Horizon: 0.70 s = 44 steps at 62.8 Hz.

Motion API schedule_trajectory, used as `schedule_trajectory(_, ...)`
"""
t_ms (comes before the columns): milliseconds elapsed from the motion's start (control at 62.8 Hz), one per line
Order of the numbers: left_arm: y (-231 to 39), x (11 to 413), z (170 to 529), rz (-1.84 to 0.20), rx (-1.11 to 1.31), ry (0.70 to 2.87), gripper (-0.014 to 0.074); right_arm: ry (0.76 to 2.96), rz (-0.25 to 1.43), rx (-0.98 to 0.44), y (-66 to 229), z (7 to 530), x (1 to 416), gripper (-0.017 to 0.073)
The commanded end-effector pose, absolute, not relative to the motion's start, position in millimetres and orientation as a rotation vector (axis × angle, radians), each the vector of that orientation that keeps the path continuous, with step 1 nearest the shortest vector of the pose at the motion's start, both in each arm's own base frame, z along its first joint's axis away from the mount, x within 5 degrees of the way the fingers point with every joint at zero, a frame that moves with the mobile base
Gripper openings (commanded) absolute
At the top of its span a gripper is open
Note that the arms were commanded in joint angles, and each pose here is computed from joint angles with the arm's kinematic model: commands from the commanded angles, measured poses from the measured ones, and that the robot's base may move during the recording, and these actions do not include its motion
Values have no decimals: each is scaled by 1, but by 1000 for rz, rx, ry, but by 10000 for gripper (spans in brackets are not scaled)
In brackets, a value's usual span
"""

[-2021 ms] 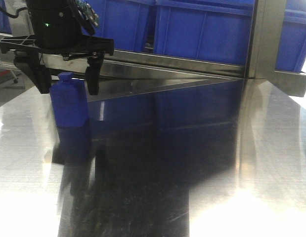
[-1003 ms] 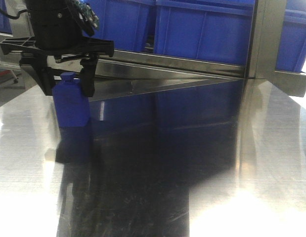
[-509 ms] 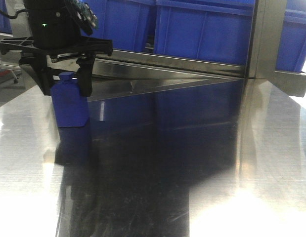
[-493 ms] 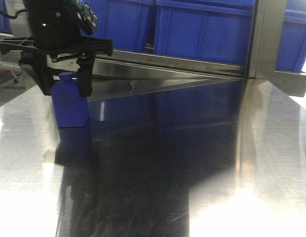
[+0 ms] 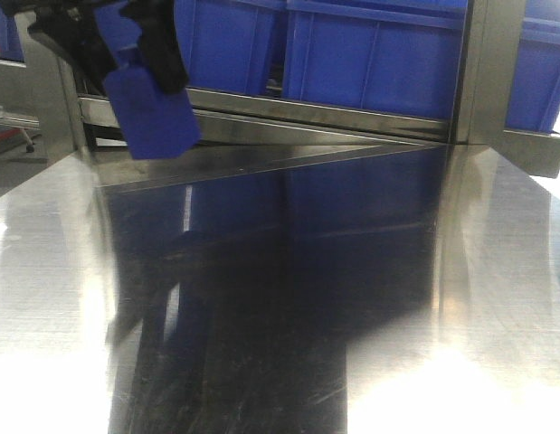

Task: Pick and sort blue part to right shelf
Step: 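Lift the blue part off the table with the left gripper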

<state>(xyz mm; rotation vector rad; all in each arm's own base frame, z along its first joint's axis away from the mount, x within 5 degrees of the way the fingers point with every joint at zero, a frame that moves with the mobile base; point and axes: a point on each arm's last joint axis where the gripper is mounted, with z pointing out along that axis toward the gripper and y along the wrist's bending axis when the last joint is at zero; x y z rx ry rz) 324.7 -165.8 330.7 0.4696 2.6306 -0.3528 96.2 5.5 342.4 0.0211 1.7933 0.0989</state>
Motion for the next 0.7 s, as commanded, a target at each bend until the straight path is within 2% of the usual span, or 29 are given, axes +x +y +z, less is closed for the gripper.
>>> schedule_trajectory(0, -161, 309, 364, -445, 475, 2418, 319, 1680, 87, 14, 5, 359, 96, 358)
schedule_trajectory(159, -145, 289, 362, -474, 387, 2283, 319, 1680, 87, 14, 5, 359, 96, 358)
schedule_trajectory(430, -99, 251, 367, -432, 214, 2037, 319, 1680, 87, 14, 5, 359, 96, 358)
schedule_trajectory(684, -64, 206, 365, -351, 157, 1950, 316, 1680, 87, 14, 5, 359, 96, 358)
